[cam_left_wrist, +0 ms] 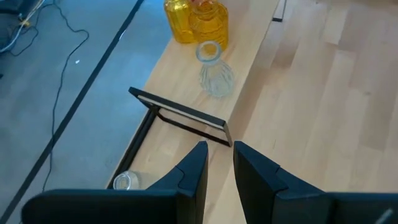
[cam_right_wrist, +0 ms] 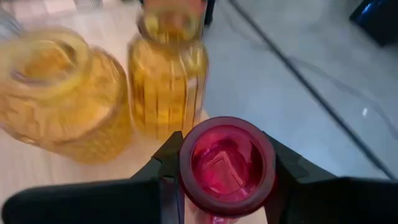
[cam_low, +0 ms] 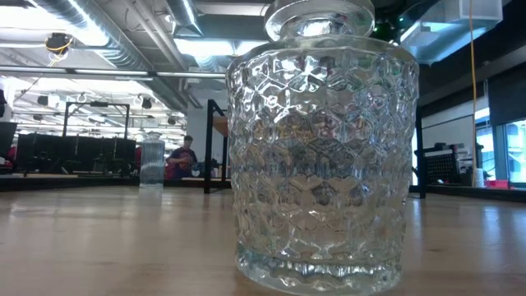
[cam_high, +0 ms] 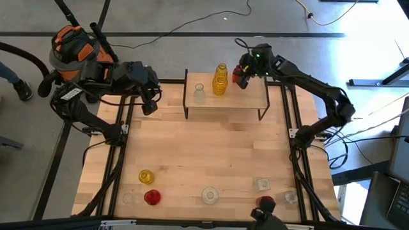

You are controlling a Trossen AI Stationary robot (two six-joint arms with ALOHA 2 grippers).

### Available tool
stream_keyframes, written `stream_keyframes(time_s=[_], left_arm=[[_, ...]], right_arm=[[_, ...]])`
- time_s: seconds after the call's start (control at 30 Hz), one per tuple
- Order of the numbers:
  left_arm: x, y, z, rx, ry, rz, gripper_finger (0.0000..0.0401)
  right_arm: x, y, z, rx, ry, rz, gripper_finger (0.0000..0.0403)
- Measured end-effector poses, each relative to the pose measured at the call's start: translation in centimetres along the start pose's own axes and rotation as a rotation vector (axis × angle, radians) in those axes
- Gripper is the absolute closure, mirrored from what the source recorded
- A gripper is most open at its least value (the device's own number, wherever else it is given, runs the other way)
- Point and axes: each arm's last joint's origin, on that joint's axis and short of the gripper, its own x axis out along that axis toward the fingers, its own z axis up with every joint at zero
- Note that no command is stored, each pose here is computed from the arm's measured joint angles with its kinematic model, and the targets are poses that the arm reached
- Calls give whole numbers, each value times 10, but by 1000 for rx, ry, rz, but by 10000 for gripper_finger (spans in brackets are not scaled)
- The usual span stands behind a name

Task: Sort vases onto shelf
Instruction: Put the red vase on the shelf

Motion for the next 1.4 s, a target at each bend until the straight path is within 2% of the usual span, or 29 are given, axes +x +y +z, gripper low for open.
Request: stream_keyframes(time_s=[0.2, 0.47, 0.83, 1.17, 1.4], left_arm=[[3, -1, 1, -4, 9, -4, 332], [4, -2, 2, -1, 14, -4, 332], [4, -2, 2, 6, 13, -4, 332], [4, -2, 2, 6, 13, -4, 332], [4, -2, 2, 6, 14, -4, 332]], right_arm=[[4, -1, 3, 59, 17, 3, 291], [3, -14, -3, 154, 35, -40, 210], [3, -12, -2, 109, 13, 35, 222], [3, -12, -2, 46, 13, 36, 230], [3, -12, -1, 25, 11, 16, 188]])
